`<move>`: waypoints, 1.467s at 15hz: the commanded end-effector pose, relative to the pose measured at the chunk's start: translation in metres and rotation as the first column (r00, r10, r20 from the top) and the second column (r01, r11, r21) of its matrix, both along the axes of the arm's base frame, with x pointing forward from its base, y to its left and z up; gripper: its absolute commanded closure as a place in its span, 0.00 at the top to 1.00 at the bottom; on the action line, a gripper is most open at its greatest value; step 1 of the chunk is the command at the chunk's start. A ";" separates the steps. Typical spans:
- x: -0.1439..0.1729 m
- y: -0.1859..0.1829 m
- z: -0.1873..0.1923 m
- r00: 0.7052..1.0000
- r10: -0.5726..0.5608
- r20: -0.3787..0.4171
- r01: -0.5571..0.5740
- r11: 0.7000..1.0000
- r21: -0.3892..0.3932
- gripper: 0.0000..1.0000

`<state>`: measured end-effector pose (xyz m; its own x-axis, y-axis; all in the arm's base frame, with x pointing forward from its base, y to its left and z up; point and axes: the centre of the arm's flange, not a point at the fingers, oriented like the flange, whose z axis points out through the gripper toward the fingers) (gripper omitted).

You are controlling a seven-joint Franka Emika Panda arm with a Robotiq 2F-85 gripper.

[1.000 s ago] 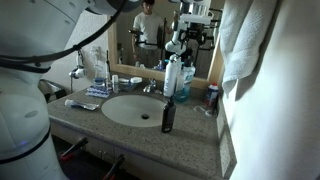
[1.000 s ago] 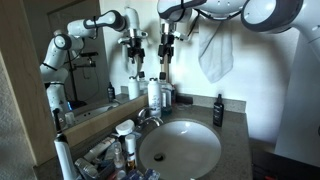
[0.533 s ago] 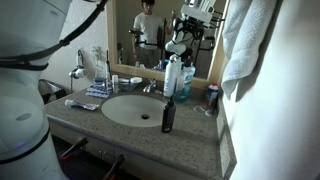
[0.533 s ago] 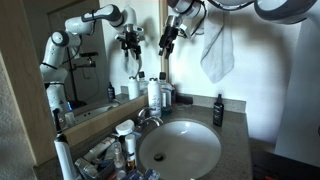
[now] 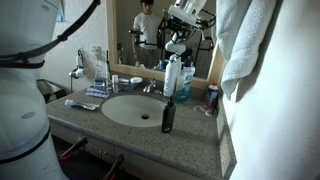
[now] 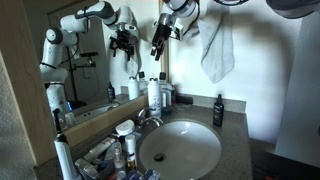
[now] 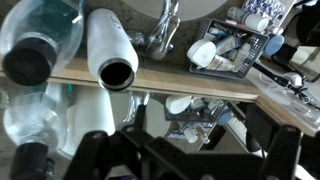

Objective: Put the black lid on the mouthwash bottle

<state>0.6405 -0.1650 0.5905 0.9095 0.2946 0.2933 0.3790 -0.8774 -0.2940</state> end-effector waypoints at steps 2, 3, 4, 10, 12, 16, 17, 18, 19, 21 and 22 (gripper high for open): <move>-0.008 0.063 -0.002 0.993 0.117 -0.024 -0.119 0.988 -0.094 1.00; -0.007 0.073 -0.003 0.990 0.134 -0.035 -0.137 0.983 -0.125 1.00; -0.006 0.082 -0.002 0.990 0.132 -0.046 -0.138 0.975 -0.174 1.00; -0.019 0.105 -0.001 0.990 0.113 -0.086 -0.136 0.924 -0.357 1.00; -0.026 0.104 0.001 0.993 0.077 -0.087 -0.104 0.917 -0.385 1.00; -0.042 0.089 0.006 0.997 -0.003 -0.073 -0.027 0.914 -0.405 1.00; -0.044 0.085 0.007 0.997 -0.020 -0.070 -0.010 0.915 -0.403 1.00; -0.048 0.080 0.007 0.997 -0.035 -0.068 0.005 0.916 -0.400 1.00; -0.051 0.077 0.007 0.997 -0.045 -0.065 0.015 0.915 -0.403 1.00; -0.055 0.070 0.007 0.996 -0.064 -0.056 0.036 0.912 -0.409 1.00; -0.057 0.067 0.006 0.996 -0.071 -0.052 0.044 0.910 -0.412 1.00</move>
